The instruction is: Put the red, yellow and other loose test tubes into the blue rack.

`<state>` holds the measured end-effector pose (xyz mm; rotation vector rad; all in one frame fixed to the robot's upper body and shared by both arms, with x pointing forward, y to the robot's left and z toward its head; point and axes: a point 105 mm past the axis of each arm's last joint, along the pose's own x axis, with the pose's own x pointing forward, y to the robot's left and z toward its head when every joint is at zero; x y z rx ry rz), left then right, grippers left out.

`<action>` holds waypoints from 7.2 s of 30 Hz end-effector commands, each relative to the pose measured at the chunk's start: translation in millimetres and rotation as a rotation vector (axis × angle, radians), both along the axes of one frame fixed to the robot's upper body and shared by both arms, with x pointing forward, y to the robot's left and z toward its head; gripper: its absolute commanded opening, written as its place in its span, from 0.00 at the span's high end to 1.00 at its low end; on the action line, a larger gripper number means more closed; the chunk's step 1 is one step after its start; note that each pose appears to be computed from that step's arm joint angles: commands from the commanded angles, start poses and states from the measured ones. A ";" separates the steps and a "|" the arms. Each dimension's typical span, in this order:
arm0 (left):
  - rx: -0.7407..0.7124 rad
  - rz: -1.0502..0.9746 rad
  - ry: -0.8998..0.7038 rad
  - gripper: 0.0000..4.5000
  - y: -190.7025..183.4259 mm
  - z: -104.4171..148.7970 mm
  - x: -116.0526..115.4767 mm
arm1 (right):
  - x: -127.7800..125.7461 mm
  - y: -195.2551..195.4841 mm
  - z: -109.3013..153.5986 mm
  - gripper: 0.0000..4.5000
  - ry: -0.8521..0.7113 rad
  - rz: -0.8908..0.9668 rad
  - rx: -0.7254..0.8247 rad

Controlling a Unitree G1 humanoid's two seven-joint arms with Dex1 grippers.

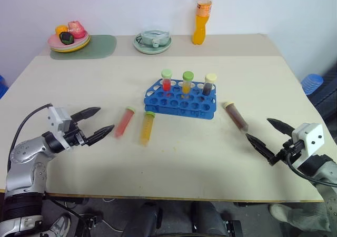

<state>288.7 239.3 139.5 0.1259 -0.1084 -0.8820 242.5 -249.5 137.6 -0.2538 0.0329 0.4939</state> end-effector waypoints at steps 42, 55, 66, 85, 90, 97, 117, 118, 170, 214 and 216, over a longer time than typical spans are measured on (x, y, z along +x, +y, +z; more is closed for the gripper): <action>-0.017 -0.317 0.017 0.01 -64.0 -5.6 -19.6 | 144.4 17.3 -5.9 0.00 0.809 -0.253 -0.173; -0.026 -0.306 0.035 0.00 -61.4 -11.0 -27.2 | 145.8 6.4 -8.0 0.82 0.544 -0.081 -0.638; -0.028 -0.315 0.037 0.00 -61.8 -12.7 -21.0 | 74.0 56.5 22.1 0.82 0.297 0.475 -0.540; -0.064 -0.325 0.036 0.00 -62.4 -8.7 -15.5 | 88.0 158.9 98.0 0.82 -0.459 0.395 0.369; -0.080 -0.314 0.025 0.00 -64.0 -6.8 -14.1 | 114.7 142.8 61.3 0.82 -0.476 0.167 0.355; -0.102 -0.288 0.006 0.00 -63.6 -3.6 -11.2 | 125.0 142.1 31.3 0.82 -0.452 0.103 0.389; -0.124 -0.268 -0.003 0.00 -61.9 3.1 -10.6 | 122.4 129.9 1.6 0.82 -0.421 0.030 0.384; -0.125 -0.269 -0.003 0.00 -62.0 3.3 -10.5 | 121.8 129.3 1.4 0.82 -0.422 0.026 0.385; -0.115 -0.264 -0.003 0.00 -63.8 6.7 -11.9 | 117.8 142.0 -21.0 0.82 -0.351 0.044 0.403; -0.164 0.454 0.752 0.00 -97.7 44.2 55.7 | 34.6 65.6 30.7 0.01 -0.184 0.310 0.006; -0.118 0.403 0.816 0.00 -106.2 38.6 53.8 | 33.9 65.5 25.7 0.01 -0.170 0.311 0.008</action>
